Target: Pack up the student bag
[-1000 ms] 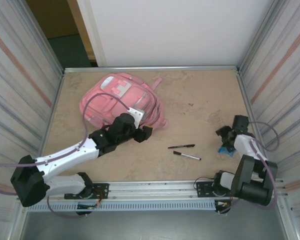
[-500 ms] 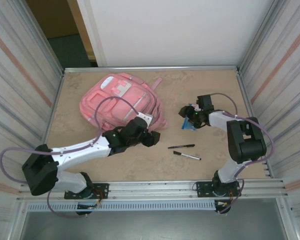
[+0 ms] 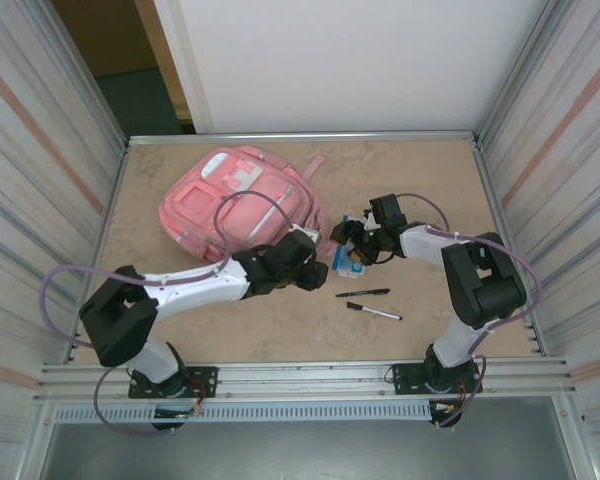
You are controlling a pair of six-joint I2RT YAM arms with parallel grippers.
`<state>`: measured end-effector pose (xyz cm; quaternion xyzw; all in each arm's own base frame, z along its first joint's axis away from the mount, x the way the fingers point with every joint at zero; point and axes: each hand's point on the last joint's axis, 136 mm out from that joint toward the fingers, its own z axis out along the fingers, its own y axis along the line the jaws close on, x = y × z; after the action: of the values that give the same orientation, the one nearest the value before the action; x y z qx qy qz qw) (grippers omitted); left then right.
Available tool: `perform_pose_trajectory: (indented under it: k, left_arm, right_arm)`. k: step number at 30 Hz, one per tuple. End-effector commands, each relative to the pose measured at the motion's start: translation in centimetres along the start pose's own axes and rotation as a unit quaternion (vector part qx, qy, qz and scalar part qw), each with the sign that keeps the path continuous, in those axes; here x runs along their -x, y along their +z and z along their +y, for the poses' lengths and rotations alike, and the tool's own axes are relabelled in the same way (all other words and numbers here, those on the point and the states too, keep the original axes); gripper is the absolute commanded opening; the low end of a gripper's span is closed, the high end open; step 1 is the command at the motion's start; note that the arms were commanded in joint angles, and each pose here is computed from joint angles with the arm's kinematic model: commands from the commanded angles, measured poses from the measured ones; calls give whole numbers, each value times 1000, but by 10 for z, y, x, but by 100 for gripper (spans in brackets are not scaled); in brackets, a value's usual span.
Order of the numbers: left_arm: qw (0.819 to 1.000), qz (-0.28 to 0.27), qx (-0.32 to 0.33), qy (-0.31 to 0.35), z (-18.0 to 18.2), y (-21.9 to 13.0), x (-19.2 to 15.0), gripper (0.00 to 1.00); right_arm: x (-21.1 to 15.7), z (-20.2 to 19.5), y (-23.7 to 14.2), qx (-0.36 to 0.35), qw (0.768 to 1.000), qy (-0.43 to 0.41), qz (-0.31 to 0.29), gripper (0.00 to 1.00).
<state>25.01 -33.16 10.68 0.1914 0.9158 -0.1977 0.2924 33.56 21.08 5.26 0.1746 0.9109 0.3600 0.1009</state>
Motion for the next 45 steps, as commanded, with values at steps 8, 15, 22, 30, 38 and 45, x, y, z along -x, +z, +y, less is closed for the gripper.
perform_pose_trajectory:
  k: [8,15,22,30,38,45]
  left_arm:
    - [997,45,-63,-9,-46,38,11,30]
    - [992,86,-76,-46,-61,73,6,21]
    - [989,127,-39,-71,-43,104,-16,0]
    - [982,158,-45,-95,-36,120,-35,0]
    - [977,178,-71,-97,-45,117,-40,0]
    - [974,181,-88,-100,-45,119,-44,0]
  right_arm:
    - [13,-29,-53,20,1000,14,-8,71]
    - [12,-62,-43,-18,999,19,25,68]
    - [9,-78,-31,-34,998,25,52,62]
    - [3,-72,-26,-7,996,23,84,69]
    - [-14,-66,-7,8,992,15,128,66]
    - [-14,-51,-9,59,989,24,135,61]
